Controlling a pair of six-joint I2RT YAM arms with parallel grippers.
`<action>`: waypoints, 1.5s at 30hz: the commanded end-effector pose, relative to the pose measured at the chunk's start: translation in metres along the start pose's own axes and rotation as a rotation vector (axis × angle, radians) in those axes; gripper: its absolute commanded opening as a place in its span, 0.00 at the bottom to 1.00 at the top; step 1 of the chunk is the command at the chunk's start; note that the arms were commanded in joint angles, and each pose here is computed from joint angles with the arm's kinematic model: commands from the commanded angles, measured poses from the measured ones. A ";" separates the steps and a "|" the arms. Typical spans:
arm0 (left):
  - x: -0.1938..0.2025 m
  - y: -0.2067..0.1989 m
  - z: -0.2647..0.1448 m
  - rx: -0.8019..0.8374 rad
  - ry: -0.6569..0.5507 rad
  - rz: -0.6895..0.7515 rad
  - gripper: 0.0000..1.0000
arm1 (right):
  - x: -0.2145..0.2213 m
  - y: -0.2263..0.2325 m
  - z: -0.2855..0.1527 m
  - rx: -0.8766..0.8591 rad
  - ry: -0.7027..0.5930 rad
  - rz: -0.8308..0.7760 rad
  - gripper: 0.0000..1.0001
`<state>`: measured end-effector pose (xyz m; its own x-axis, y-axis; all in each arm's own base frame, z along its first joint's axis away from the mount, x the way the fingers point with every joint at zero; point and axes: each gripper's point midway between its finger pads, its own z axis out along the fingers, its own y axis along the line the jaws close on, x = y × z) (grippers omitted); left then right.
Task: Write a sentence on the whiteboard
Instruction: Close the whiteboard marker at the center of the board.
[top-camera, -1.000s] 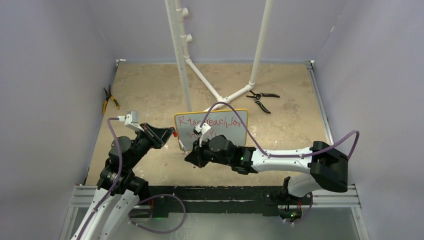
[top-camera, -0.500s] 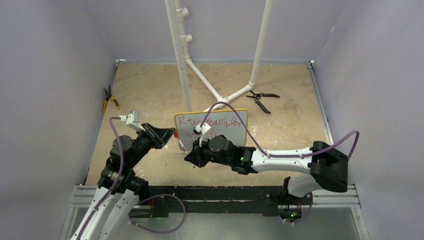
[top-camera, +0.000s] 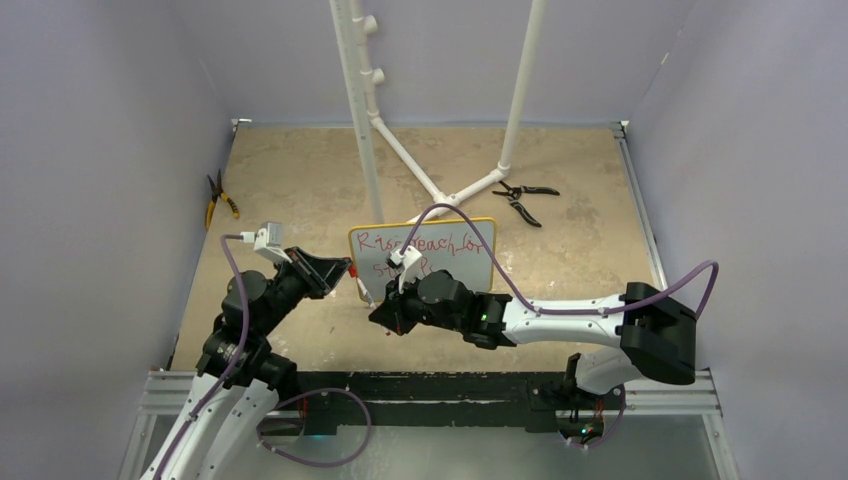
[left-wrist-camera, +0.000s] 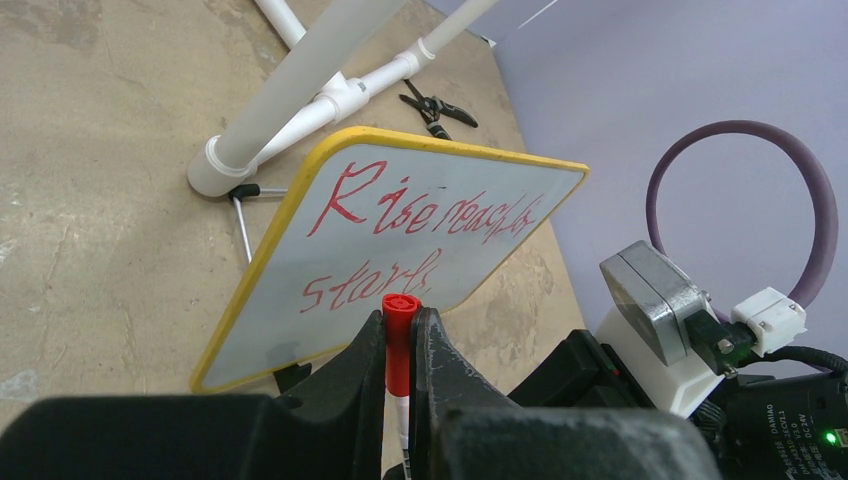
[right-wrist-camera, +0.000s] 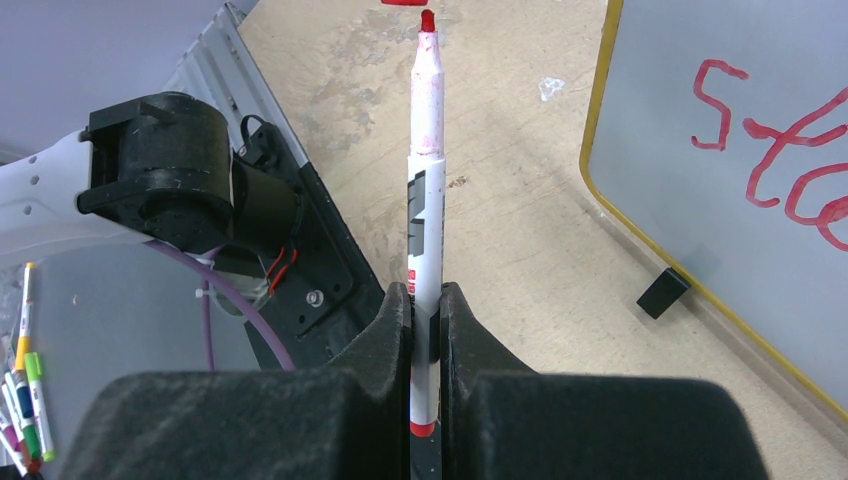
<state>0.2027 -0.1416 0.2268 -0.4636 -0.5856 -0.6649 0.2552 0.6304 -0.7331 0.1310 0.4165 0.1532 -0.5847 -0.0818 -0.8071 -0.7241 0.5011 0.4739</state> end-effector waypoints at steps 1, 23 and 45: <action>0.000 -0.005 0.001 0.023 0.005 0.005 0.00 | -0.038 0.022 -0.005 -0.049 -0.108 -0.005 0.00; 0.002 0.000 0.001 0.010 -0.003 -0.014 0.00 | -0.039 0.027 -0.005 -0.065 -0.112 -0.011 0.00; 0.006 -0.006 -0.005 0.045 0.009 -0.027 0.00 | -0.041 0.025 0.000 -0.039 -0.118 -0.008 0.00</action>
<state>0.1994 -0.1421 0.2254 -0.4670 -0.5994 -0.6501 0.2553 0.6125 -0.7481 0.1297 0.4194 0.1574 -0.5771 -0.0719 -0.8135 -0.7272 0.4985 0.4718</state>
